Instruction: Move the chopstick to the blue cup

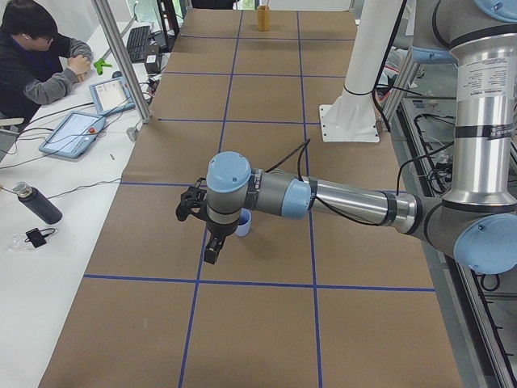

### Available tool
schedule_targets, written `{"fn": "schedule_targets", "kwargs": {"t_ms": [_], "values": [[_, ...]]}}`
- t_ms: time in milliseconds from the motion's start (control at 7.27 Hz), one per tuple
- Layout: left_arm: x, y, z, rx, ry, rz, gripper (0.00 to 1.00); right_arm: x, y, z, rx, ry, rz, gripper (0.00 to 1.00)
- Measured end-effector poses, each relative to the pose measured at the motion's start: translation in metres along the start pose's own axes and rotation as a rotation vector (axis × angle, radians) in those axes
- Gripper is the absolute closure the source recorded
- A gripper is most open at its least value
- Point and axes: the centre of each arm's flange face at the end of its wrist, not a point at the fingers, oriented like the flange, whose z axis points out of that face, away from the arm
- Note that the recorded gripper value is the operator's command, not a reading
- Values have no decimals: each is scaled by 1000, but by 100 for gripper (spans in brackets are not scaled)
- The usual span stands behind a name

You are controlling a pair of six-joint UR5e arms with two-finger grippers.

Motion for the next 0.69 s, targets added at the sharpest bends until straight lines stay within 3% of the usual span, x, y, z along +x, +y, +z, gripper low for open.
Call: {"fn": "schedule_targets", "kwargs": {"t_ms": [275,412,688], "values": [[-2,-25,-1,50,-3,50,1,-5,15,2,95,-54,-99,0],[0,-31,-4,61,-2,61,1,-12,19,-1,147,-84,-108,0],[12,-38,-8,78,16,87,1,-42,10,-19,190,-131,30,0]]}}
